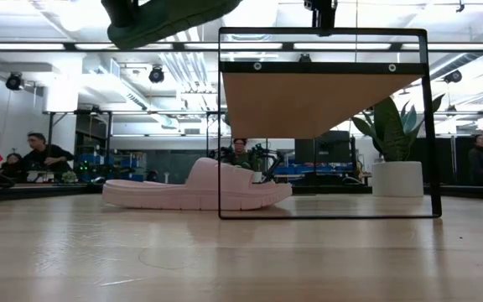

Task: Pick and place slides into the shelf
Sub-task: Put the green slide on the shelf

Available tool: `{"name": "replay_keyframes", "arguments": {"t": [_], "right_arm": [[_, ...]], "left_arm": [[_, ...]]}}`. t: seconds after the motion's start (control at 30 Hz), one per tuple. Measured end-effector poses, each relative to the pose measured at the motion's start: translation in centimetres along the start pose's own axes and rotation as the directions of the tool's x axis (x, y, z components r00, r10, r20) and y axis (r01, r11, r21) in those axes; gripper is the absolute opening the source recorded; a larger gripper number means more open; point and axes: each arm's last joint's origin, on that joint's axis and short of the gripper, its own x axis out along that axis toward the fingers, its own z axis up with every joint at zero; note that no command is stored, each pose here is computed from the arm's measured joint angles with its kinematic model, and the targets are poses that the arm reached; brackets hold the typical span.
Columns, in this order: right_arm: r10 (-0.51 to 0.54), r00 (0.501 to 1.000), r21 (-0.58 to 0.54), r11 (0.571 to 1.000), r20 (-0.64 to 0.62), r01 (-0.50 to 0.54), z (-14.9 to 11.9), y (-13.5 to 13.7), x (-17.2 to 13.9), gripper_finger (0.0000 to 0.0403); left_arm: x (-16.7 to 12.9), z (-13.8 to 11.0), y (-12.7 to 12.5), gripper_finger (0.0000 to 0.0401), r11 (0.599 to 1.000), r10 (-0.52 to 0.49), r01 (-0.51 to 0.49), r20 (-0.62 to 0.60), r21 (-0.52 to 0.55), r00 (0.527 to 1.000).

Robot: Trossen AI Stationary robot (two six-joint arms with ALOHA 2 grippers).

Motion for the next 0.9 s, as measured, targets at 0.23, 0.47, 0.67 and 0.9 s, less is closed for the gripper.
{"name": "replay_keyframes", "arguments": {"t": [0.23, 0.47, 0.67, 0.9], "right_arm": [[-0.029, 0.999, 0.006, 1.000, -0.017, 0.029, -0.2, -0.3, 0.0, 0.0222], [-0.039, 0.999, 0.095, 0.995, -0.006, 0.039, 0.2, -0.6, -0.1, 0.0195], [-0.035, 0.999, 0.144, 0.989, -0.007, 0.036, 0.2, -0.5, -0.1, 0.0132], [-0.004, 0.999, 0.189, 0.982, -0.036, 0.010, 0.1, -0.4, -0.1, 0.0033]], "left_arm": [[0.9, -0.6, -0.3, 0.0000, 1.000, -0.026, 0.026, -0.008, -0.004, 1.000], [1.1, -0.7, -0.4, 0.0000, 0.999, -0.042, 0.041, -0.008, -0.005, 0.999], [1.2, -0.8, -0.4, 0.0000, 0.999, -0.045, 0.045, -0.002, -0.005, 0.999], [1.2, -0.7, -0.4, 0.0023, 0.998, -0.051, 0.051, 0.004, 0.048, 0.999]]}}
